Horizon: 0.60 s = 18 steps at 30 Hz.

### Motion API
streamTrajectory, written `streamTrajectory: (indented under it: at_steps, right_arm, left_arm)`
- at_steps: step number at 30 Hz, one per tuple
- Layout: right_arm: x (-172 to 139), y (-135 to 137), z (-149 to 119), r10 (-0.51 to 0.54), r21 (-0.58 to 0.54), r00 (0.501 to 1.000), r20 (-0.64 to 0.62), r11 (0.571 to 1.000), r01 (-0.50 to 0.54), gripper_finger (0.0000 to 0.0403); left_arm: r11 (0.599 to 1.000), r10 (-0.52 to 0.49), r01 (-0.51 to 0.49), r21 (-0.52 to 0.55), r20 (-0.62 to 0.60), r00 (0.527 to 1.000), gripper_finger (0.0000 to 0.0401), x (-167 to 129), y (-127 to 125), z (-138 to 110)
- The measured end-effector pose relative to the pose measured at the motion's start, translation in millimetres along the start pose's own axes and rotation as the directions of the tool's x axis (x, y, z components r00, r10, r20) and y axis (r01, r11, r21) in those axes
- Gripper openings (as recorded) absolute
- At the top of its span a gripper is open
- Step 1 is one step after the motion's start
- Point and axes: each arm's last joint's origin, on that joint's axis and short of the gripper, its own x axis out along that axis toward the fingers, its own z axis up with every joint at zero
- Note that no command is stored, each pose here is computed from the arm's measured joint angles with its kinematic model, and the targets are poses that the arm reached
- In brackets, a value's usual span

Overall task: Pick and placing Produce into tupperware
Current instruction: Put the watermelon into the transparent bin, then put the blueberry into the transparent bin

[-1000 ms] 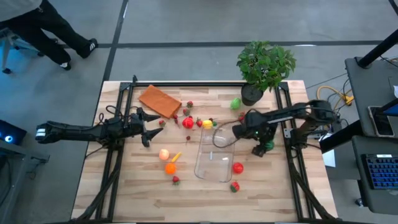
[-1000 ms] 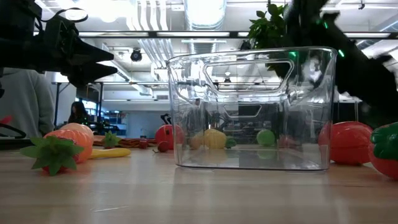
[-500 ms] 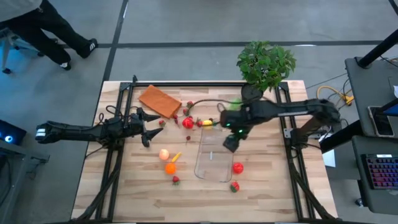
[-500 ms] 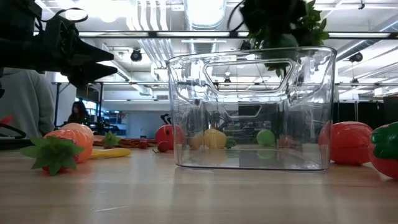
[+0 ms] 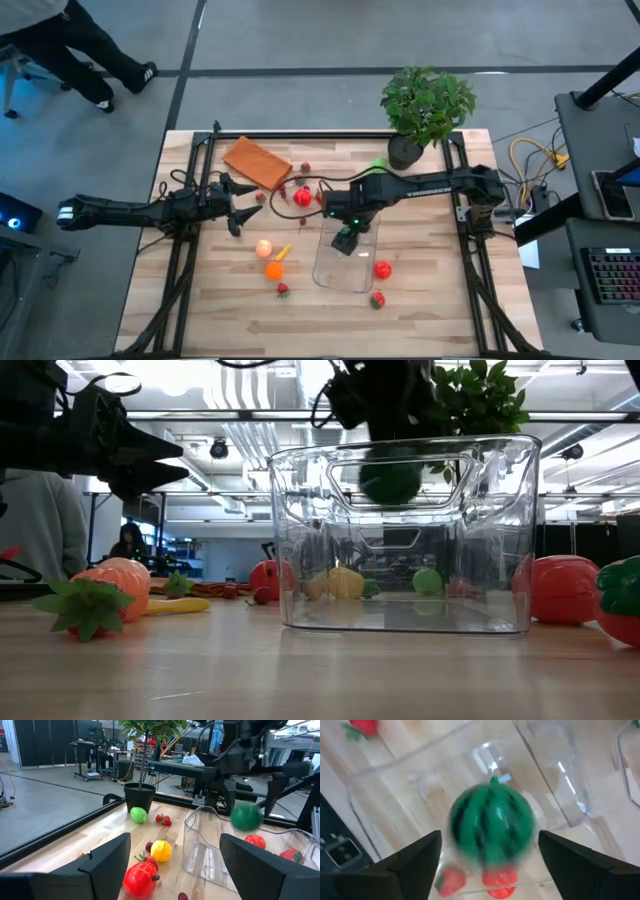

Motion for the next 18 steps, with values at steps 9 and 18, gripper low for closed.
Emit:
streamTrajectory:
  at_steps: [9, 18]
  right_arm:
    - [-28.5, 23.6, -2.8, -0.033, 0.086, 0.987, 0.156, 0.996, 0.02, 0.0363]
    - [-61.1, 64.8, -39.5, -0.134, 0.161, 0.941, 0.311, 0.983, 0.087, 0.0363]
  left_arm:
    - [1.0, -0.001, 0.001, -0.009, 0.001, 1.0, 0.0293, 0.0, -0.1, 0.2]
    - [0.766, -0.222, 0.169, -0.62, -0.008, 0.975, 0.0293, -2.1, -6.3, 1.1]
